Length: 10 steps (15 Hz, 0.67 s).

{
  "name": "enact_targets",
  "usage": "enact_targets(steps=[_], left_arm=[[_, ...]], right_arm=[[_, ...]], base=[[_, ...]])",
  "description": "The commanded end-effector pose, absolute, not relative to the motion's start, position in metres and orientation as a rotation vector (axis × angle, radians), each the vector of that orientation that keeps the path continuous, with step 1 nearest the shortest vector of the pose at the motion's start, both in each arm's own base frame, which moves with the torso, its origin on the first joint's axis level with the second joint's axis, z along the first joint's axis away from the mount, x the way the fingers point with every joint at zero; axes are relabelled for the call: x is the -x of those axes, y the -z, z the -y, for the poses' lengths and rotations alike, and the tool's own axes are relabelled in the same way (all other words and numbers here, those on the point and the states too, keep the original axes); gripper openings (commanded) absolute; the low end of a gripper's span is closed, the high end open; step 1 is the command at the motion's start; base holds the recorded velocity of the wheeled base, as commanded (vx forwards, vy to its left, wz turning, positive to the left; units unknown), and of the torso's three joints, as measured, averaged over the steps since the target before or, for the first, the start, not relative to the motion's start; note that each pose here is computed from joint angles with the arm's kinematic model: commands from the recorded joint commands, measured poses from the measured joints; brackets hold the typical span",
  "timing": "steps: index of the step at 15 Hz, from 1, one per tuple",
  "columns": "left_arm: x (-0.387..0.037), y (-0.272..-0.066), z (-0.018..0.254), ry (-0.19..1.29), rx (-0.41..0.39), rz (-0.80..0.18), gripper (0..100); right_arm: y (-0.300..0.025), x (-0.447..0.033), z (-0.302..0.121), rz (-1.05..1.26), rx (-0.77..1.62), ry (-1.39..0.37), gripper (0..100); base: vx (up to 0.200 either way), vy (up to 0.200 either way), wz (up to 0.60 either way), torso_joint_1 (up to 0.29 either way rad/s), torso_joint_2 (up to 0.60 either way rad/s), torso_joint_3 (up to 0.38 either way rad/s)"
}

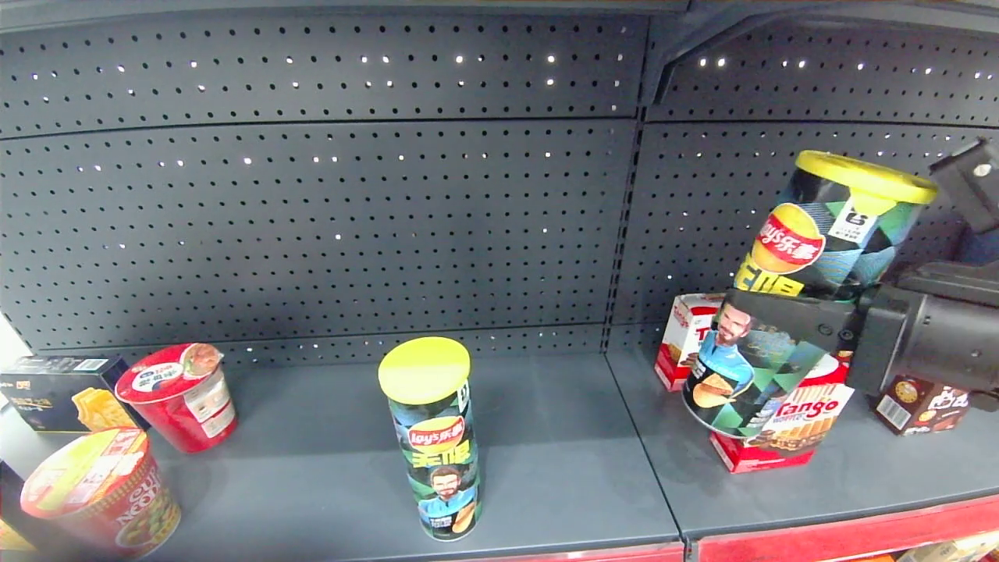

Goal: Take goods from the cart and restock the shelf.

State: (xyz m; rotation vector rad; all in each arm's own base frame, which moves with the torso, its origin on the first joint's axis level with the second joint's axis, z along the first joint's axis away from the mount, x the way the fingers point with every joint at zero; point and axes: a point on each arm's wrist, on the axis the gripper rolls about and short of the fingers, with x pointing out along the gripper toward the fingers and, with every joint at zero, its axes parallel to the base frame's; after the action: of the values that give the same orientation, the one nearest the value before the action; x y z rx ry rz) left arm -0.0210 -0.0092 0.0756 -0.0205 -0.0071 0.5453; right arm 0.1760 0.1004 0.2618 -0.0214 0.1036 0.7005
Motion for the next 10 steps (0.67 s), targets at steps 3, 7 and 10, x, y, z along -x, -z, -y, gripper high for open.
enact_targets(steps=[3, 7, 10], left_arm=[[0.021, -0.076, 0.009, -0.546, 0.021, 0.007, 100], [0.021, -0.076, 0.009, -0.546, 0.021, 0.007, 100], [0.021, -0.076, 0.009, -0.546, 0.021, 0.007, 100]], right_arm=[[-0.226, -0.218, -0.162, -0.178, 0.099, -0.637, 0], [-0.218, -0.253, -0.187, -0.193, 0.114, -0.563, 0], [-0.22, -0.27, -0.194, -0.159, 0.1, -0.546, 0]], base=[[0.0, 0.0, 0.0, 0.0, 0.0, 0.0], [0.0, 0.0, 0.15, 0.001, 0.0, 0.002], [0.0, 0.0, 0.2, 0.002, 0.0, 0.001]])
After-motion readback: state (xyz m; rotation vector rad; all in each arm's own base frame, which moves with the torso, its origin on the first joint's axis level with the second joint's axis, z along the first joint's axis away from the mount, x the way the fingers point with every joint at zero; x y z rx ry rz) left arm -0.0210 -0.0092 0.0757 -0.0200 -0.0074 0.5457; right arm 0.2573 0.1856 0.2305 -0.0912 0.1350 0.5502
